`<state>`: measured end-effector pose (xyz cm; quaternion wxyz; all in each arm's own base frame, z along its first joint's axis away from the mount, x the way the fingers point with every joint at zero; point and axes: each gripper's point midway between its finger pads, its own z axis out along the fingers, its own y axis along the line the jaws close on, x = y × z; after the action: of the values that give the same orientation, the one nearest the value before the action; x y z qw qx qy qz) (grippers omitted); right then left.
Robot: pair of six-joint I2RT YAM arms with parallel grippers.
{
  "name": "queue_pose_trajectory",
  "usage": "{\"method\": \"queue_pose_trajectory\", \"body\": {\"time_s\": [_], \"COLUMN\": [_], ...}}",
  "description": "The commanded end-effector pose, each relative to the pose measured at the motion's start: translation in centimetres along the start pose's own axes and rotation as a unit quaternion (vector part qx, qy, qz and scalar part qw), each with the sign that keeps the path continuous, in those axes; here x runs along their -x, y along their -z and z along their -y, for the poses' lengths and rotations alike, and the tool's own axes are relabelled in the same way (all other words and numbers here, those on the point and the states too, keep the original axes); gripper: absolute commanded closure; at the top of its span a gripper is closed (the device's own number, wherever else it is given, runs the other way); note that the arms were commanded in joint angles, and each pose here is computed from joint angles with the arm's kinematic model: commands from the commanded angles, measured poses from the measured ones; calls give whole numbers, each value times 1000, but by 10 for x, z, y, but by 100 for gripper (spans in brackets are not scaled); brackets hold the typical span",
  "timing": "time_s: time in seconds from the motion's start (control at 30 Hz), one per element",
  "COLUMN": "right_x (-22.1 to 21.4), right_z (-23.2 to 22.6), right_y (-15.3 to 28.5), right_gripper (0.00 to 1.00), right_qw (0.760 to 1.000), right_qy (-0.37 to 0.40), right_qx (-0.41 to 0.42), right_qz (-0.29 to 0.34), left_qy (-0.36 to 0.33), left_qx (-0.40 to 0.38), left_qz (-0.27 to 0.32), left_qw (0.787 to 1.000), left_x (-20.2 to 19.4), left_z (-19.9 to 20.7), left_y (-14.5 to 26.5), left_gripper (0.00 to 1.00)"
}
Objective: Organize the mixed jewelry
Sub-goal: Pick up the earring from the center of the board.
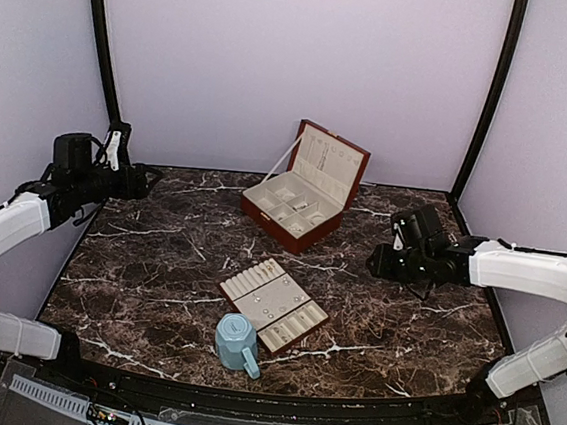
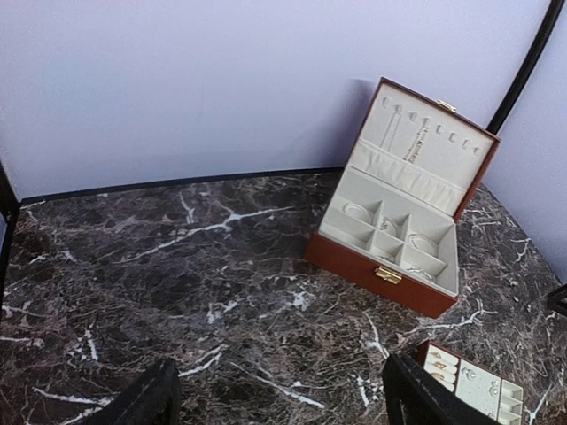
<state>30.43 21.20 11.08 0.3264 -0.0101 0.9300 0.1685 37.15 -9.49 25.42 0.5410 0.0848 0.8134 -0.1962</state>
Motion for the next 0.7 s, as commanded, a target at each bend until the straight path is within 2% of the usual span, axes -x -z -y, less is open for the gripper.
{"method": "queue_pose_trajectory", "body": {"time_s": [0.0, 0.27, 0.67], "right_x": [0, 27, 43], "right_z": [61, 120, 124], "right_y": [-6, -21, -57], "right_gripper": [56, 62, 78], "right_qw": [996, 989, 989], "right_qy": [-25, -38, -24], "right_qx": [-77, -135, -133], "right_qz": [-31, -49, -63], "left_qy": [6, -27, -29], "left_qx": [44, 102, 102], "left_qz": [-2, -10, -24], "left_qw": [999, 994, 994], "left_x": [-5, -9, -15], "left_z": [-28, -50, -53], "left_y": [1, 5, -3], "left_gripper": [16, 12, 12]}}
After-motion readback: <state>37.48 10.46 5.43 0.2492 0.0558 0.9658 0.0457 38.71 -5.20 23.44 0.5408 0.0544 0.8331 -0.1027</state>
